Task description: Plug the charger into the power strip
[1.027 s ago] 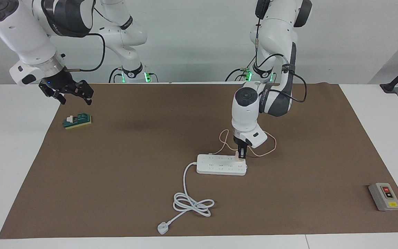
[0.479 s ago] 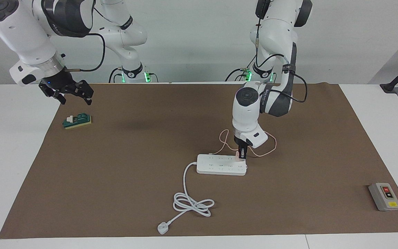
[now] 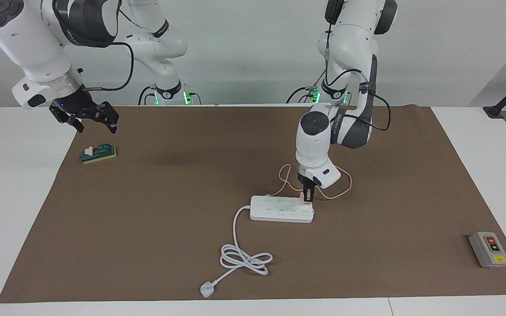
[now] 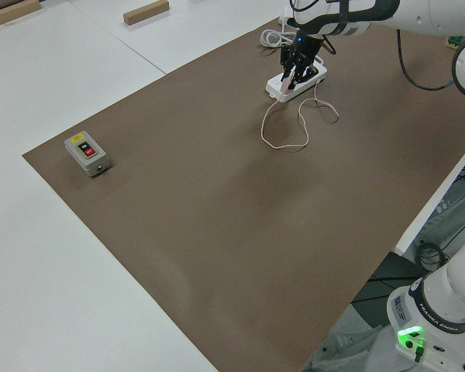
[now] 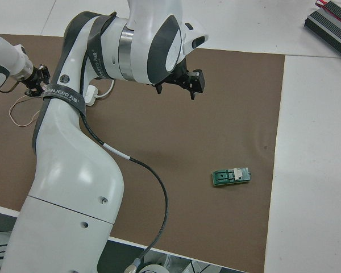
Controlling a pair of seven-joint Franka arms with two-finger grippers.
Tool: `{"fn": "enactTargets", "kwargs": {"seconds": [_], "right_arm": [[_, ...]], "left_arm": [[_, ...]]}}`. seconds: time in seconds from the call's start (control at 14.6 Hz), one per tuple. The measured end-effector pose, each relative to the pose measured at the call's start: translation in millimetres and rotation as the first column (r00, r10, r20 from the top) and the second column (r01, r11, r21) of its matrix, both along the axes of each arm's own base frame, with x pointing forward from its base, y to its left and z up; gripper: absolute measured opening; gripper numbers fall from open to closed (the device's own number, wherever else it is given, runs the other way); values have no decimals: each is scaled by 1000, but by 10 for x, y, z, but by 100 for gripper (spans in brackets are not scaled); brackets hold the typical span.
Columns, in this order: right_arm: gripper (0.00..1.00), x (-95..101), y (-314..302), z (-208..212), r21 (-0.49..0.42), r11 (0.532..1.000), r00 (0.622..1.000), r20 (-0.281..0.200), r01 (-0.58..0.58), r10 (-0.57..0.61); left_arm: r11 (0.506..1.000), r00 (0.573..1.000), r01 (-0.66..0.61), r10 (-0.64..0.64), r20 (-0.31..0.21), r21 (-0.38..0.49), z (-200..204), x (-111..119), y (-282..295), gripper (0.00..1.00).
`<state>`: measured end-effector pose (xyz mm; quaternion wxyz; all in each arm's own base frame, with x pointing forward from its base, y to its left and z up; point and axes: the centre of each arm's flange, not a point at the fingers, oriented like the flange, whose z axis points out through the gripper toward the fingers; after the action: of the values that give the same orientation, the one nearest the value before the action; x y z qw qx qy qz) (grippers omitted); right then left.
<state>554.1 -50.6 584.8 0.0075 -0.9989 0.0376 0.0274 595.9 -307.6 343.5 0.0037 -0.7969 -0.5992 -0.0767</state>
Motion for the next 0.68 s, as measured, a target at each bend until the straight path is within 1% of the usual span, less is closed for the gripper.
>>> {"fn": "enactTargets", "kwargs": {"seconds": [0.68], "right_arm": [[100, 0, 0, 0, 0, 1000, 1000, 0, 0, 0]], "left_arm": [[1000, 1000, 13, -13, -8, 6, 1, 12, -6, 33]]}}
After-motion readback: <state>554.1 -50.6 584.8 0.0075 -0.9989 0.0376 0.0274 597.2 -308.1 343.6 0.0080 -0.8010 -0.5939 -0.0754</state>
